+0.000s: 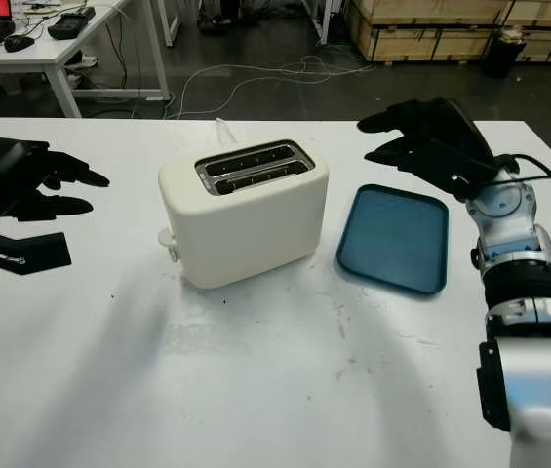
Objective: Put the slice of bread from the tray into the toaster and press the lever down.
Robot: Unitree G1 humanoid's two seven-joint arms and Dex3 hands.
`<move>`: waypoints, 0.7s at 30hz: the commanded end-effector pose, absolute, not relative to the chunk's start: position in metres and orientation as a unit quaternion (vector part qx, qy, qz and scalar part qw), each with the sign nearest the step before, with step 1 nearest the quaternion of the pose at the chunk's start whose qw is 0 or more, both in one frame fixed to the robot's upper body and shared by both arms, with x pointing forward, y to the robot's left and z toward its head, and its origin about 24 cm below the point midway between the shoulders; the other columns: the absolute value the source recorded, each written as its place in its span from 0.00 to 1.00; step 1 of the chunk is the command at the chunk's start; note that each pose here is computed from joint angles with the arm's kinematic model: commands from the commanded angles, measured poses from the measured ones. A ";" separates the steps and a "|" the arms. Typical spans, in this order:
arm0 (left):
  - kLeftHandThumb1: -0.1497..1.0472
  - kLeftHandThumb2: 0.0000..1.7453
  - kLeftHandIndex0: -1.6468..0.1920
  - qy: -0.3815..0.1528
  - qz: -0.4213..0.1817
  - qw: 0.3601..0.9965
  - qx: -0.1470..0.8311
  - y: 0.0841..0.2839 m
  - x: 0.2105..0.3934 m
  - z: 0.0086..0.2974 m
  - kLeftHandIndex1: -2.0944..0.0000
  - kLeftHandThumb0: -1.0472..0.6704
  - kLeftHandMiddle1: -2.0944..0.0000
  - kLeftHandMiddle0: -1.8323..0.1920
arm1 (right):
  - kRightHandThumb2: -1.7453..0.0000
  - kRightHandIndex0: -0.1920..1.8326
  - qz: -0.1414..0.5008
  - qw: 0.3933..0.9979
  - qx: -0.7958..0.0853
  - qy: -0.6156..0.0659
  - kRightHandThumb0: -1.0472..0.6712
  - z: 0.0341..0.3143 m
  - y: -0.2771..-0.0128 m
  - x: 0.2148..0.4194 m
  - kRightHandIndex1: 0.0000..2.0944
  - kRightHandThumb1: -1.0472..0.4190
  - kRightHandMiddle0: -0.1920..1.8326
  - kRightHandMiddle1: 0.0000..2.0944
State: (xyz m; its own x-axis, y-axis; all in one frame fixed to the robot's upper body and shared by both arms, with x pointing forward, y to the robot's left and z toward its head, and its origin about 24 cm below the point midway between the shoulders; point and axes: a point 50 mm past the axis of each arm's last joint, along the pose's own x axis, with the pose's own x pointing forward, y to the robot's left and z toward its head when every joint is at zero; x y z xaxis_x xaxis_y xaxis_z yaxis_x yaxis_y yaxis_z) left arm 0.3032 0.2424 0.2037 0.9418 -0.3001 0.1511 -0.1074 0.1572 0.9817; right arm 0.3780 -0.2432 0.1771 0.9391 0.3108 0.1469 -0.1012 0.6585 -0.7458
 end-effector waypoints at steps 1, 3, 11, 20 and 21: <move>0.87 0.00 0.34 -0.161 -0.059 0.743 0.647 0.241 0.308 0.211 0.99 0.29 0.43 0.60 | 1.00 0.65 0.122 0.890 -0.415 -0.144 0.27 0.185 -0.240 0.379 0.05 0.19 0.59 0.01; 0.86 0.00 0.34 -0.167 -0.054 0.743 0.646 0.240 0.309 0.214 0.99 0.29 0.42 0.59 | 1.00 0.65 0.124 0.887 -0.422 -0.143 0.27 0.186 -0.237 0.380 0.05 0.20 0.59 0.01; 0.85 0.00 0.32 -0.188 -0.014 0.760 0.621 0.235 0.307 0.214 0.98 0.29 0.40 0.58 | 1.00 0.64 0.125 0.889 -0.413 -0.149 0.28 0.182 -0.238 0.377 0.06 0.20 0.59 0.00; 0.88 0.00 0.33 -0.161 -0.016 0.760 0.630 0.237 0.302 0.206 0.98 0.30 0.49 0.57 | 1.00 0.62 0.119 0.888 -0.423 -0.136 0.29 0.179 -0.243 0.372 0.08 0.17 0.57 0.00; 0.87 0.00 0.33 -0.160 -0.017 0.759 0.631 0.237 0.302 0.205 0.98 0.30 0.49 0.57 | 1.00 0.62 0.118 0.888 -0.424 -0.135 0.29 0.179 -0.244 0.372 0.08 0.17 0.57 0.00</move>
